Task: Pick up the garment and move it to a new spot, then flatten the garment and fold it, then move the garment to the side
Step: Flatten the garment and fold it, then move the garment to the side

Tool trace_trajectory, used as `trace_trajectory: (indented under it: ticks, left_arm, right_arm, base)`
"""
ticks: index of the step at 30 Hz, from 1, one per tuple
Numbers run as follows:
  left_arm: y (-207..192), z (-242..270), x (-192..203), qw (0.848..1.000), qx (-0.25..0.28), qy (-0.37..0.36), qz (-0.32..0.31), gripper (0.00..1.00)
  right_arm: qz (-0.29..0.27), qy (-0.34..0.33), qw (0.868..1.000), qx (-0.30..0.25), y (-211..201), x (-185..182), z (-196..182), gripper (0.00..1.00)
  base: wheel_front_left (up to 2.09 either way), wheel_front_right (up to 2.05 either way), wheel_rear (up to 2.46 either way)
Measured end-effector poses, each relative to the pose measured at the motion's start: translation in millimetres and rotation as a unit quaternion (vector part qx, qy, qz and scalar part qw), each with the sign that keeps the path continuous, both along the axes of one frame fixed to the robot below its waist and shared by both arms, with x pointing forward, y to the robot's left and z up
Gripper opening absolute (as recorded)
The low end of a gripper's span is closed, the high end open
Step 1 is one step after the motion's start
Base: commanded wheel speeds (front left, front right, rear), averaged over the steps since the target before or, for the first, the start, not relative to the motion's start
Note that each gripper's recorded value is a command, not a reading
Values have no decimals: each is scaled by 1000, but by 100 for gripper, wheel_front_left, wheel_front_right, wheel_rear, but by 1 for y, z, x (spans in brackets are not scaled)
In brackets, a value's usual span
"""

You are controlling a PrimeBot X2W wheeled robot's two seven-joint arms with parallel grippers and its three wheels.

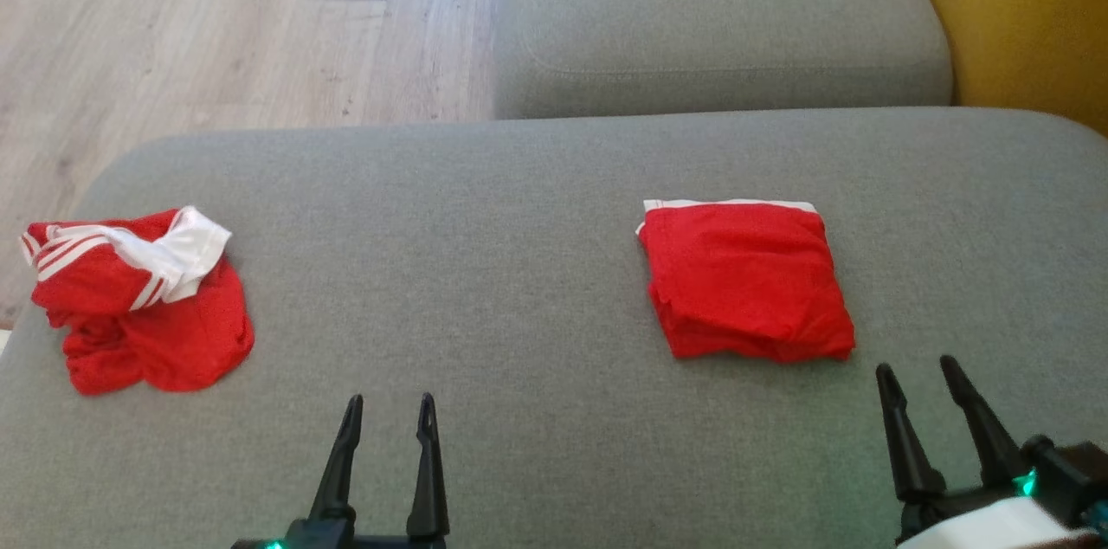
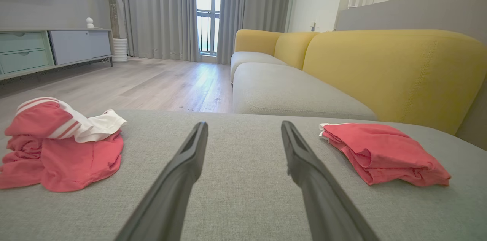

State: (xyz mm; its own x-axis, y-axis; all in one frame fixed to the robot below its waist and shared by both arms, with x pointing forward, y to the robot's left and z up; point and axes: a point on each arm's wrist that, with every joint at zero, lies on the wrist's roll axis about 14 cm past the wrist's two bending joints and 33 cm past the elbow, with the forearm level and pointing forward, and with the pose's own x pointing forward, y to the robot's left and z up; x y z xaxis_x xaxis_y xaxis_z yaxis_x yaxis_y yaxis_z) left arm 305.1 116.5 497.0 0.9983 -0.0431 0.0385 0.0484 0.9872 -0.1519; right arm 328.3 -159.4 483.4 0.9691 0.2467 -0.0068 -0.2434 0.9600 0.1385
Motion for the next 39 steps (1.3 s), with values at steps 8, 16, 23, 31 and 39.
trace_trajectory:
  ticks: [8,16,23,31,39]
  left_arm:
    - [1,1,-5,1000,7,-6,-4,100]
    - [2,-1,-4,1000,12,-3,-6,100]
    - [2,-1,-4,1000,12,-3,-7,100]
    - [4,-5,-6,1000,14,2,-3,100]
    - [3,-12,-6,1000,12,14,-5,100]
  right_arm:
    - [-4,1,1000,10,3,-7,-1,100]
    - [-10,4,1000,13,1,-8,-3,100]
    - [-11,3,1000,13,0,-9,-3,100]
    - [-8,4,1000,15,3,-10,-3,100]
    - [-7,42,999,17,5,-12,-25,100]
  base:
    - [0,0,0]
    - [0,0,0]
    - [0,0,0]
    - [0,0,0]
    - [0,0,0]
